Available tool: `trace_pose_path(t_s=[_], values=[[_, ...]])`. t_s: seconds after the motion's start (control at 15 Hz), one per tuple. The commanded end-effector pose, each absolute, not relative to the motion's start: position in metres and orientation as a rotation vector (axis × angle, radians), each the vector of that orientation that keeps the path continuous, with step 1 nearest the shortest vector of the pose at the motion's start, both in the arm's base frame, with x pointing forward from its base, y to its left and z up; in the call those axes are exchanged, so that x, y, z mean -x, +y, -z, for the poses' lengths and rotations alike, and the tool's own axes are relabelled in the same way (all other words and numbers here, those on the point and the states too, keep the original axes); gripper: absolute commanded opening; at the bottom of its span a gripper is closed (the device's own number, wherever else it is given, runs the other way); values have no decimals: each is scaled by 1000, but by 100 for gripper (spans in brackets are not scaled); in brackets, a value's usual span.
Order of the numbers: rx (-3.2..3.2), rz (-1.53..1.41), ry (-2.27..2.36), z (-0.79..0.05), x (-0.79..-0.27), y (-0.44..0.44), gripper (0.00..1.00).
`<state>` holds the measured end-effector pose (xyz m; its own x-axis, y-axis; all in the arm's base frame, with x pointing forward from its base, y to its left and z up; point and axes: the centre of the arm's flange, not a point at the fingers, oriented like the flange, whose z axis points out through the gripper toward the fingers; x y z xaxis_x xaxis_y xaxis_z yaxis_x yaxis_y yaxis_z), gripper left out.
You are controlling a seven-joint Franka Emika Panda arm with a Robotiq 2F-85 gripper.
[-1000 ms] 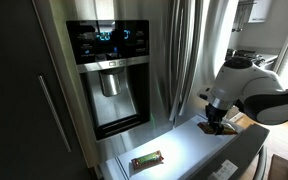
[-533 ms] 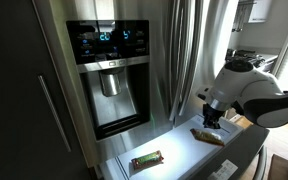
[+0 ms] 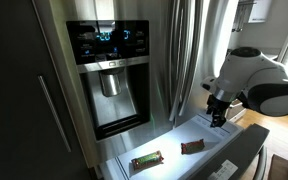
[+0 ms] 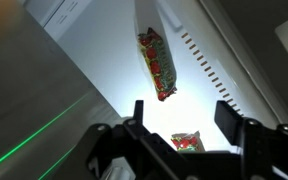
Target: Put the snack pack in the fridge
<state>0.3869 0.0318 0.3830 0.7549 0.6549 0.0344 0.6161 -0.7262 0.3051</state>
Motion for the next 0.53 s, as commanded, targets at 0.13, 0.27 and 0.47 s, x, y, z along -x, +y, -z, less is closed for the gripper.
trace_pose_path(t_s=[0.13, 0.27, 0.47], values=[[-2919, -107, 644, -442, -355, 17, 100], [-2989, -75, 512, -458, -350, 13, 100], [-3060, -22, 319, -471, -346, 16, 100]])
